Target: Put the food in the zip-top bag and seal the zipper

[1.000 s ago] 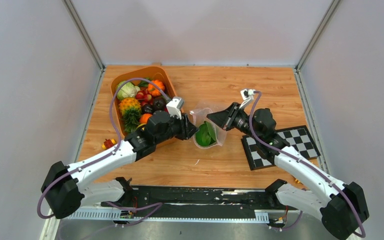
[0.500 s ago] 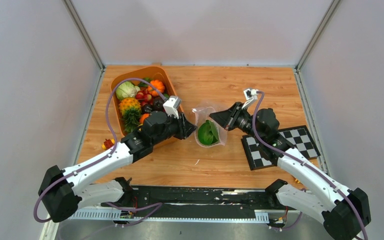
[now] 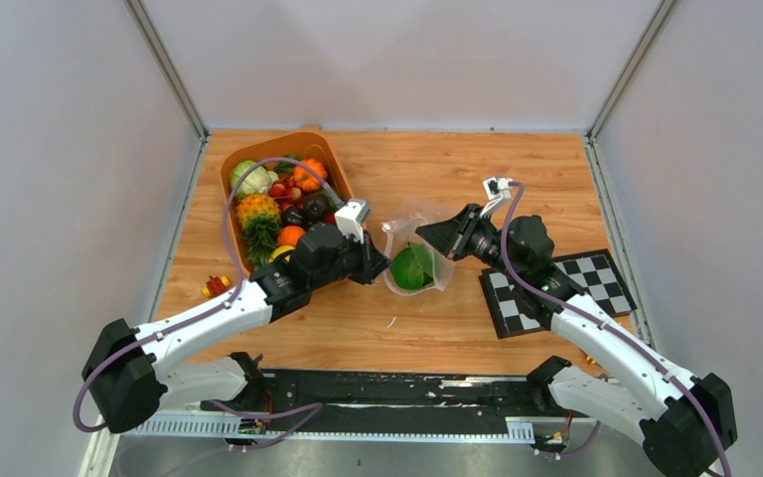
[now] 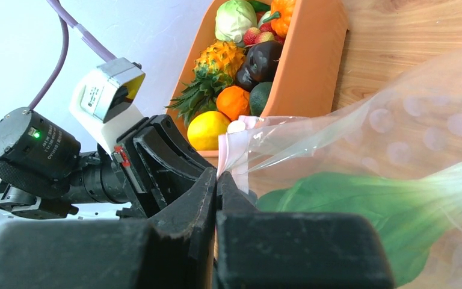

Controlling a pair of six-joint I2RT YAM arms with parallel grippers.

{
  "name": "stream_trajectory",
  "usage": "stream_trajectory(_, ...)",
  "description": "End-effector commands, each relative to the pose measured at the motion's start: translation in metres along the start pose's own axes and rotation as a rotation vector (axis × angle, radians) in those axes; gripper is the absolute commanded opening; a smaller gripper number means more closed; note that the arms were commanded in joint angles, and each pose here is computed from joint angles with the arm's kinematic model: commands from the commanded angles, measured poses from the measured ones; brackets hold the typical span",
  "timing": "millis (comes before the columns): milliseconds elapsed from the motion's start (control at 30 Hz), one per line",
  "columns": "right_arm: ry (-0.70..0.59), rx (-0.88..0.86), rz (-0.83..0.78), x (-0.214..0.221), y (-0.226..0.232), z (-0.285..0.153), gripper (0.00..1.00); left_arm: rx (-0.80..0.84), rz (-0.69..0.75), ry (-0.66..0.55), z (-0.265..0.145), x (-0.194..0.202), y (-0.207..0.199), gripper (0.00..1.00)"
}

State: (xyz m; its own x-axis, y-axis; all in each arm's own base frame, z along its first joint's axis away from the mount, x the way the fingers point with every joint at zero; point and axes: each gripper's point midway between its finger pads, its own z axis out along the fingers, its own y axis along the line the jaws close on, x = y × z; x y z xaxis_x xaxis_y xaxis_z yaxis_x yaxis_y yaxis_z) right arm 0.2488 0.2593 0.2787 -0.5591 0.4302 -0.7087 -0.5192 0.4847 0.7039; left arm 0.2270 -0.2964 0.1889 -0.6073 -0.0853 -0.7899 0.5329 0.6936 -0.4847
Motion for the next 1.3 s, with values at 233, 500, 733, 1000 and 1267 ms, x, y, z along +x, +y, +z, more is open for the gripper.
stream_trajectory(233,-0.11,-0.021,-0.12,-0.038,0.024,-0.012,0.0,0.09,0.114,-0.144,-0.016,-0.075,-0.047,0.0)
stream_trajectory(500,-0.266,-0.146,-0.384,-0.077,0.075,-0.059,0.0,0.193,0.268,-0.218,-0.031,-0.174,-0.115,0.0)
stream_trajectory(733,-0.388,-0.102,-0.476,-0.115,0.097,-0.091,0.0,0.25,0.275,-0.188,-0.02,-0.178,-0.13,0.0)
stream_trajectory(1000,-0.104,0.165,-0.436,-0.085,0.033,-0.05,0.0,0.246,0.222,-0.112,0.017,-0.151,-0.108,0.0)
stream_trajectory(1267,-0.134,0.082,-0.452,-0.054,0.021,-0.059,0.0,0.085,0.179,0.006,0.05,-0.091,-0.047,0.0)
